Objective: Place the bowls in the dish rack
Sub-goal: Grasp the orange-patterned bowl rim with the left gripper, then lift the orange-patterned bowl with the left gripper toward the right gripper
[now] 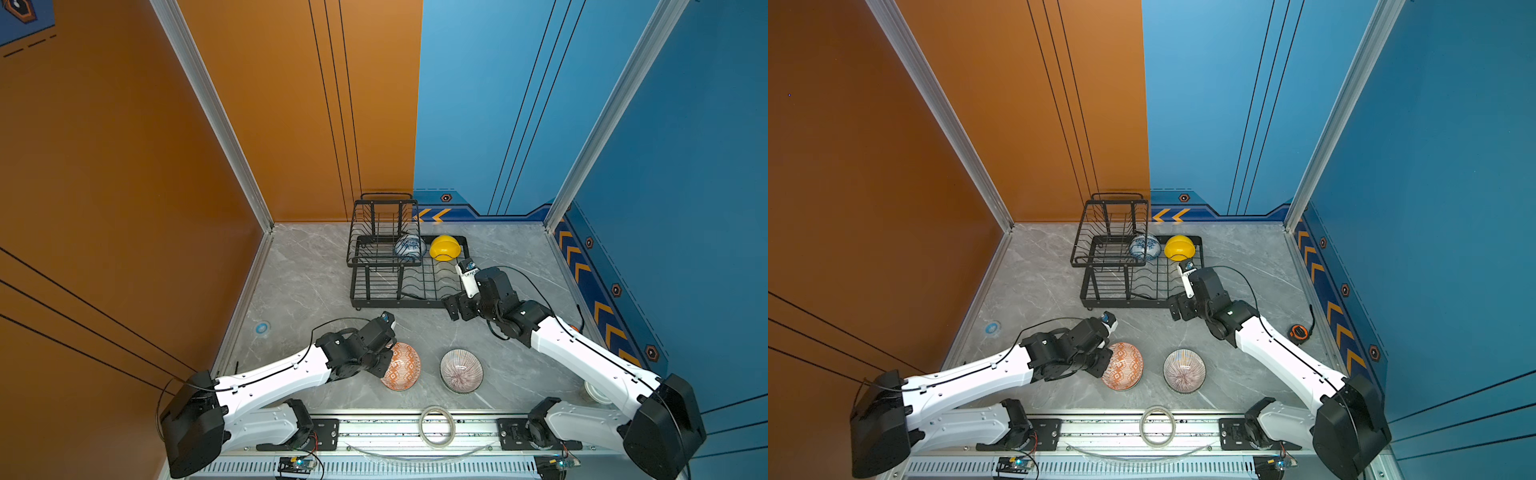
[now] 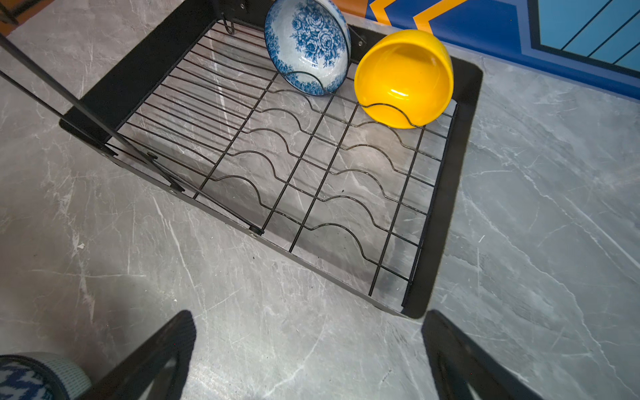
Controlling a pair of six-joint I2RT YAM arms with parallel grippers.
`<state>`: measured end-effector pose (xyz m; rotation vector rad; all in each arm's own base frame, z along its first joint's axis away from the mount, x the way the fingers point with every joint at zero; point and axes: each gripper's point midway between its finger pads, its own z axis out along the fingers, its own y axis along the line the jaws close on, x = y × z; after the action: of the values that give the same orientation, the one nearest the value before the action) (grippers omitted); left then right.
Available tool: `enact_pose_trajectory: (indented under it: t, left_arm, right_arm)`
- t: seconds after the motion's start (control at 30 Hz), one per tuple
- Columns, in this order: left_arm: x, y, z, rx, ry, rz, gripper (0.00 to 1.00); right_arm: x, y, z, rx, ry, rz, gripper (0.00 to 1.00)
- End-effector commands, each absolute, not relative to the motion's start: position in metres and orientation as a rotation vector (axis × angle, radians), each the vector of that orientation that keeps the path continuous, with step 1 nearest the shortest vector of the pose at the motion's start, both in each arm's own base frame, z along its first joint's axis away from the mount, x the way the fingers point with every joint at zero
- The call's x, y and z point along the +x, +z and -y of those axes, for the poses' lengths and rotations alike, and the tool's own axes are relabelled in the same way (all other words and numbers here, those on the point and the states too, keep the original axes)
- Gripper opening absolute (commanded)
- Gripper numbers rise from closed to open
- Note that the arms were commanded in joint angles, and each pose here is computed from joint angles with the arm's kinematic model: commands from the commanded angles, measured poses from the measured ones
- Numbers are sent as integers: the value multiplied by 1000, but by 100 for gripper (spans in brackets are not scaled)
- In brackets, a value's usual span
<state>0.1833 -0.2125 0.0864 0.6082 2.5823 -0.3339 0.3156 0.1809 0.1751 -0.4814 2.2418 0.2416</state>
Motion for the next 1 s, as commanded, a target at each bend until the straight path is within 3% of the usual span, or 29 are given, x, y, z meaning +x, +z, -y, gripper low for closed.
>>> enact_pose_trajectory:
  t: [0.0,0.47,0.7,0.97]
  left_arm:
    - [195,98,220,591,-395,-2501,0]
    - [196,84,210,539,-396,-2509,0]
    - [195,81,208,533,-398,-2517,14]
    - [195,81,208,533,-400,-2515,16]
  right_arm:
    - [312,178,-180,-466,267,-2238,100]
    - [310,177,-179,-470,271,-2243,100]
    - [309,176,-179,-472,272,-2246,100]
    - [309,176,-179,-475,275,-2247,100]
